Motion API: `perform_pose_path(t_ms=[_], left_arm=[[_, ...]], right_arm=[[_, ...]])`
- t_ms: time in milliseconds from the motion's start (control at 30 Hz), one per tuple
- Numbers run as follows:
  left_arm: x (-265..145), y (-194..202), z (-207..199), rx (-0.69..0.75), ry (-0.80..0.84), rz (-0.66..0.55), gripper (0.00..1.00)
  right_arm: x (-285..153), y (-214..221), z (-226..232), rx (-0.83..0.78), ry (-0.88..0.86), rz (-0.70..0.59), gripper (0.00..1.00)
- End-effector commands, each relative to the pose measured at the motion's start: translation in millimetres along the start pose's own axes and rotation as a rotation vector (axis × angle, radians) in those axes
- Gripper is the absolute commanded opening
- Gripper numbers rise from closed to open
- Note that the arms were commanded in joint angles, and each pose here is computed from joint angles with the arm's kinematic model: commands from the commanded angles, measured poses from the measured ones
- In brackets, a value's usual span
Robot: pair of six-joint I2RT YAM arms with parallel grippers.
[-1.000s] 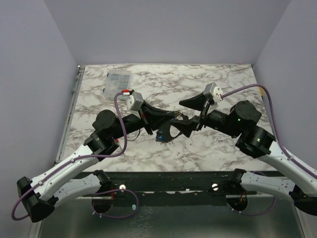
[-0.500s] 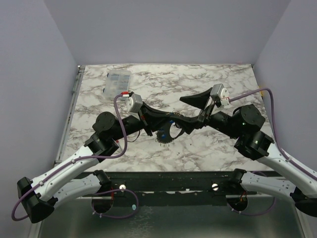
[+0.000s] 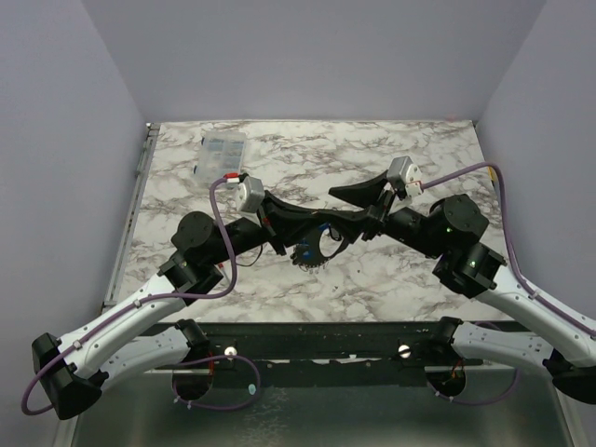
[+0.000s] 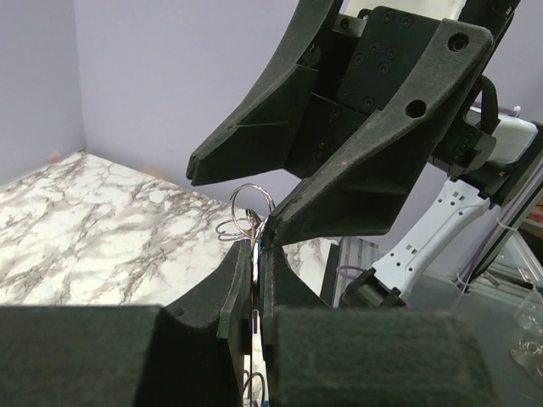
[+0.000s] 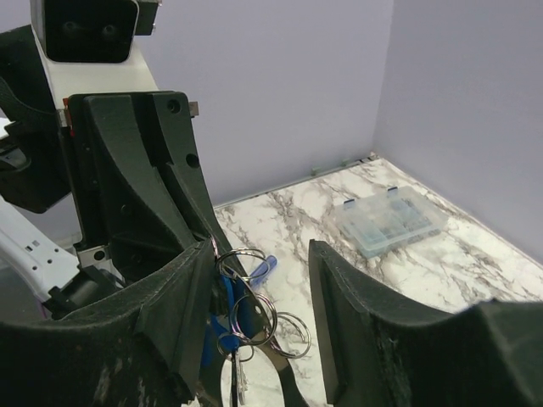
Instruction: Put the keys on the keyring
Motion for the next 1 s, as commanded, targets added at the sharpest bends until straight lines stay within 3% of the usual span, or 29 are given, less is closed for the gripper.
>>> perform_pose_path(t_ms=[0,267,700,967], left_arm=[[-1.9,-13.9,-8.8,0.027,0.044,-0.056,0.00],[-1.8,-14.5,-9.1,0.030,0.047,-0.060,0.00],[-3.2,-13.6,-8.2,0.066,0.050,-0.062,0.00],[-3.2,-20.1,-9.6,0.172,0.073,-0.068,0.00]], right_arm=[[3.7,-0.1,-0.4,-0.003,-0.004,-0.015,0.52],[5.1,5.7,2.5,0.006,-0.028,-0.001,0.45],[3.9,-7.1,7.0,0.025,-0.050,-0.040,0.02],[0.3,-42.9,12.5,0.140,-0.050,-0.154,0.01]])
Point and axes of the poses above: each gripper's point midway between its finger pads, its own x axis out along the fingers, its own z axis along the line the jaws close on, y = z × x, the point moved 4 cm from there along -x, back along the fingers
